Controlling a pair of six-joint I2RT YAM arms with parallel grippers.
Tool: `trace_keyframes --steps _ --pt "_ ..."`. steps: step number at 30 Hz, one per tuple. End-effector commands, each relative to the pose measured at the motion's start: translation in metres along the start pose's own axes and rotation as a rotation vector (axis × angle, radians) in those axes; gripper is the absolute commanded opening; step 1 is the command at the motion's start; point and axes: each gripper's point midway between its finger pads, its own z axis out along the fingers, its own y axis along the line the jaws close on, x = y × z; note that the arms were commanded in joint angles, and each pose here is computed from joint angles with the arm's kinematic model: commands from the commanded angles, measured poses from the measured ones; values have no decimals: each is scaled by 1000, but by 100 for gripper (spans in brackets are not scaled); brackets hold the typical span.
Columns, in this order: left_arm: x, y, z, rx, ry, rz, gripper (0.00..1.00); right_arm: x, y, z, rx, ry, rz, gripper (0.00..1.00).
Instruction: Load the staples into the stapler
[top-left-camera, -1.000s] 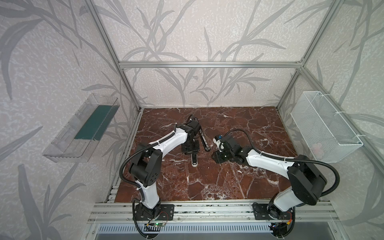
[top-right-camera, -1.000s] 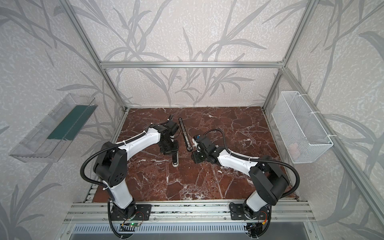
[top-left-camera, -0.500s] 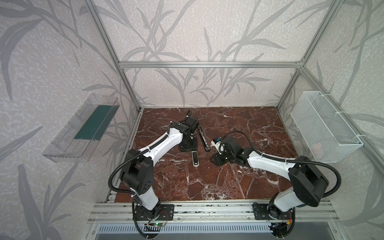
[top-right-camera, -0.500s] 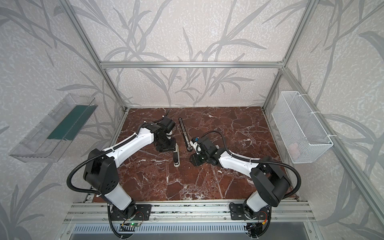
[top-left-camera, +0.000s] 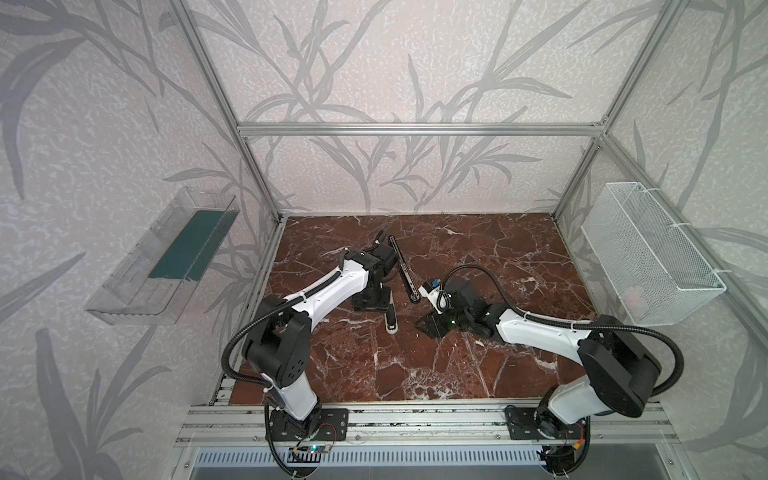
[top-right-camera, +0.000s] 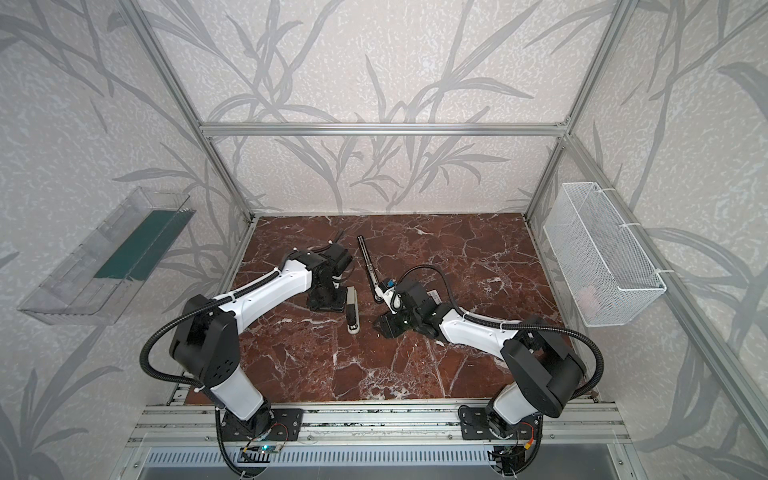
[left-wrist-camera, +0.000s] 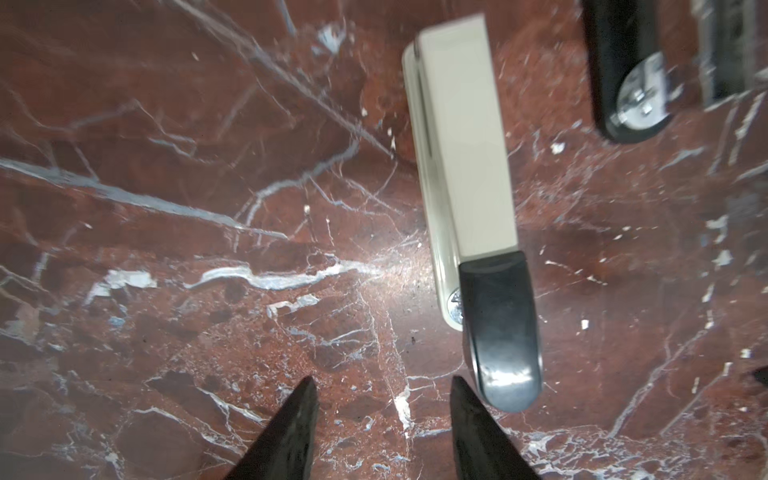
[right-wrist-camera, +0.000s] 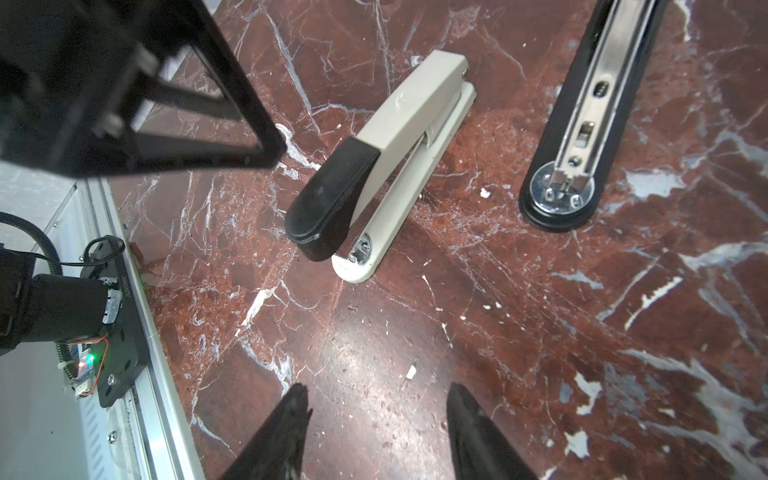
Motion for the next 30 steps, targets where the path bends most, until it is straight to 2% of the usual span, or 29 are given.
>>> trace_keyframes --steps 1,10,17,22,27,30 --pt "5 -21 11 48 23 -8 51 9 -2 6 -8 12 7 55" --pt "-3 -75 7 132 -15 101 50 16 -11 8 26 13 26 54" --pt "-4 -59 -27 10 -67 333 53 17 -27 -10 40 -19 55 54" --pt "-14 -58 -50 -11 -139 562 53 23 -31 -17 19 -27 59 54" --pt "-14 -73 -50 46 -298 1006 50 26 -33 -15 -11 -48 100 54" --pt "-17 -77 -53 55 -439 1168 50 28 -35 -15 -8 -61 115 54"
